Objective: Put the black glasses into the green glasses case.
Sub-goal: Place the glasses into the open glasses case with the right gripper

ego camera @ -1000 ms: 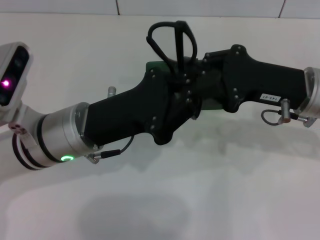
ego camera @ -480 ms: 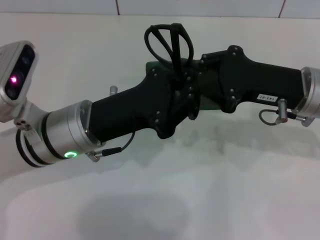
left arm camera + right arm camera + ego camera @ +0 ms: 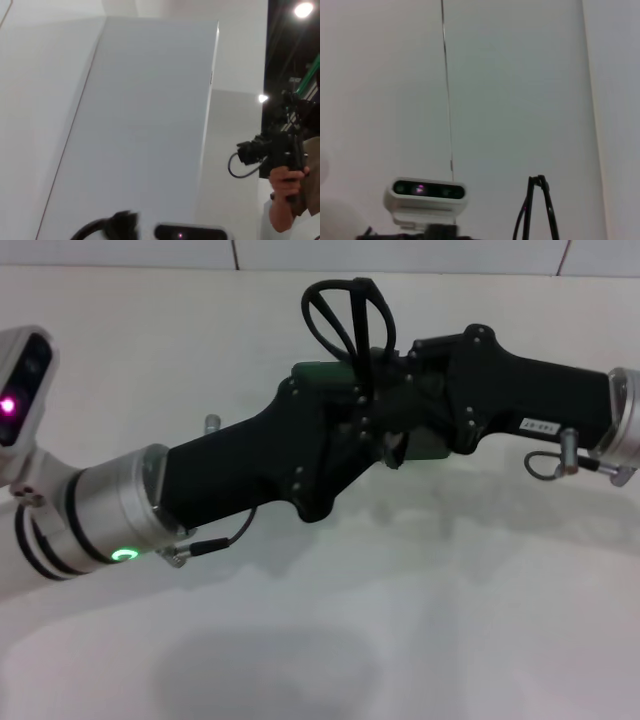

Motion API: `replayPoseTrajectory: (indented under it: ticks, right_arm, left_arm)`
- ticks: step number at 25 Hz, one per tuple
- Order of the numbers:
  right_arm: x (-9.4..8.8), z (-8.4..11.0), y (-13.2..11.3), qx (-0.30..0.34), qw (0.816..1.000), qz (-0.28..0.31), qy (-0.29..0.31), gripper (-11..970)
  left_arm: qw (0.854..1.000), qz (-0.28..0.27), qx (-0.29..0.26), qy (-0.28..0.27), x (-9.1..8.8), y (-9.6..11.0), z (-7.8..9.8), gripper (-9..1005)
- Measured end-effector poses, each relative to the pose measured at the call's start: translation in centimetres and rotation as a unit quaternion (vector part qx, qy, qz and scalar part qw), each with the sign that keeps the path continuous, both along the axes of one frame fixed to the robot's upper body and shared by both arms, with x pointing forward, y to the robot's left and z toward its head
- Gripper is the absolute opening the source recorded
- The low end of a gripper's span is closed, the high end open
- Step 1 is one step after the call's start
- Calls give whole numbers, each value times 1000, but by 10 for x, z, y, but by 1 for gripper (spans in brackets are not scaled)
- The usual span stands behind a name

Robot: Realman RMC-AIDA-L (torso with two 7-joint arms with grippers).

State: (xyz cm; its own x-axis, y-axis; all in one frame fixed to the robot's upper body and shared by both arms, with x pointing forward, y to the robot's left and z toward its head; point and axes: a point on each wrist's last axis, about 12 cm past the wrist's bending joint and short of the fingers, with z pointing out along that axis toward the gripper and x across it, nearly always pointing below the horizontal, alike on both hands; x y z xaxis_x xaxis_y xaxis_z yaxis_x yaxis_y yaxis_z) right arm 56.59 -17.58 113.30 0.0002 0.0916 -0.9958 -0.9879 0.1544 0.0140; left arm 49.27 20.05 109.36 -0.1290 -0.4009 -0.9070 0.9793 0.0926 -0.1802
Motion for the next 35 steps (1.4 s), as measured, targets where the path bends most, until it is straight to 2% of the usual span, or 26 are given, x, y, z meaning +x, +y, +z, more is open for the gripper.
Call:
replayPoseTrajectory:
  ticks: [4,8,12,17,20,27,35]
  right_arm:
    - [13,9,1,-54,999,-7,3,53]
    - [31,28,14,-188,982,14,5,53]
    - [43,43,36,-323,946,19,-10,53]
    - [56,46,64,-440,897,11,-47,53]
    - [61,45,77,-478,875,2,-77,53]
    - [68,46,96,-523,841,-4,-137,53]
    - [66,33,106,-553,812,-7,-187,53]
  left_arm:
    - [1000,4,-2,-10,-6,11,0,29]
    - [1000,16,1,-10,-13,21,-3,29]
    - [1000,29,3,-7,-19,26,-8,29]
    - [999,37,5,-10,-24,28,-12,29]
    - [999,42,5,-8,-28,29,-14,29]
    - [999,48,8,-11,-32,30,-17,30]
    - [999,50,10,-8,-34,30,-19,30]
